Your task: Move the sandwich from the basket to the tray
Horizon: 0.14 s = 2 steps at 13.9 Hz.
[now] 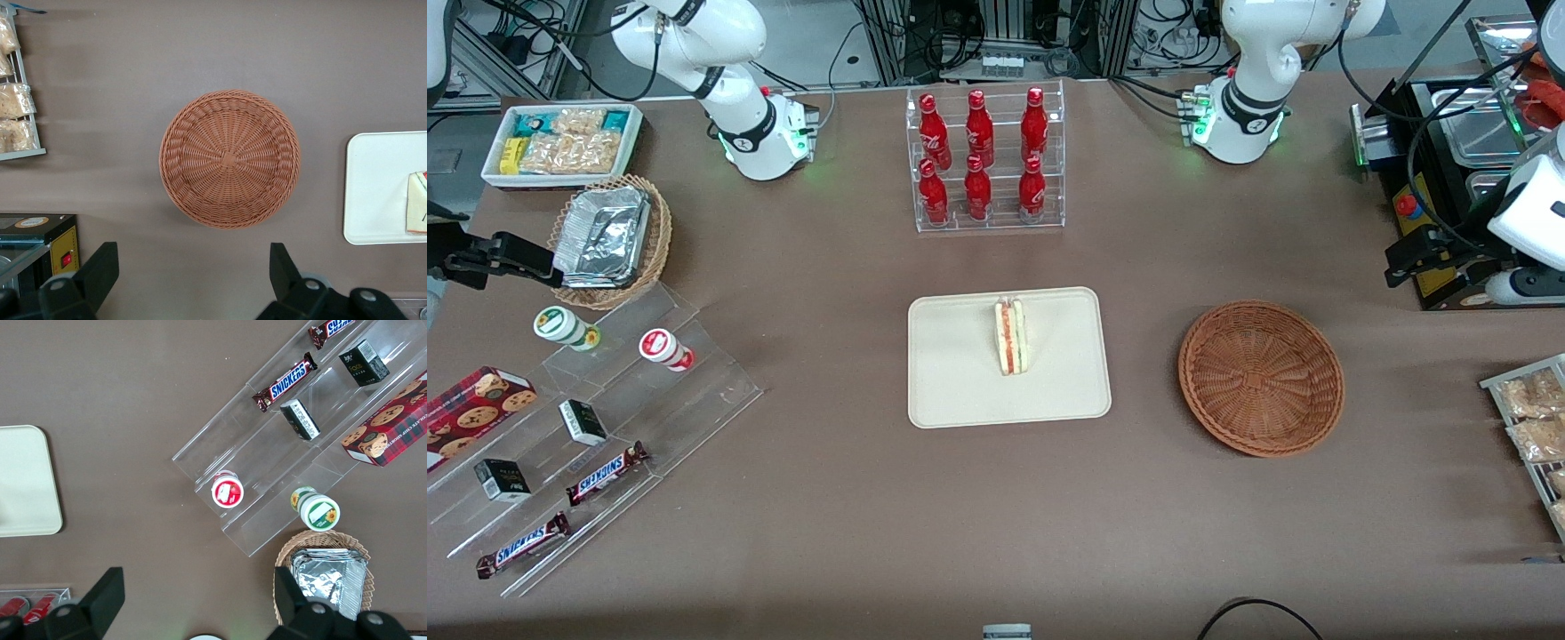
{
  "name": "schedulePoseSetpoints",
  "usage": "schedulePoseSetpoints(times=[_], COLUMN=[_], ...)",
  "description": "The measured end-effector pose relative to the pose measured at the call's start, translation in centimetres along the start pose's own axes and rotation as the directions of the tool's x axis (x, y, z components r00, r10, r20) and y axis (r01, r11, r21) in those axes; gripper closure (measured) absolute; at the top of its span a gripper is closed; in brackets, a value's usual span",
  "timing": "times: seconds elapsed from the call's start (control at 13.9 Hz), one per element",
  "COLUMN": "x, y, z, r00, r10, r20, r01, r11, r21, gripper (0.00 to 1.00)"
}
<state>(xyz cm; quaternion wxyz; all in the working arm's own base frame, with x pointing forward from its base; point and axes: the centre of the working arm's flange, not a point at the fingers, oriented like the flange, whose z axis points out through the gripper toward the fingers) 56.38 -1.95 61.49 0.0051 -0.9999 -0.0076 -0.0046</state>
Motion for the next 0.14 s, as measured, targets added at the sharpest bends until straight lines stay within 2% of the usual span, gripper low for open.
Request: schedulePoseSetpoints(times=[0.14], x=[-0.08], y=[-0.34], z=[-0.12], r00=[1.0], r10=[-0.005], r20=[0.006], r01=[0.005], r11=[1.0], r21=[0.0], gripper=[0.0])
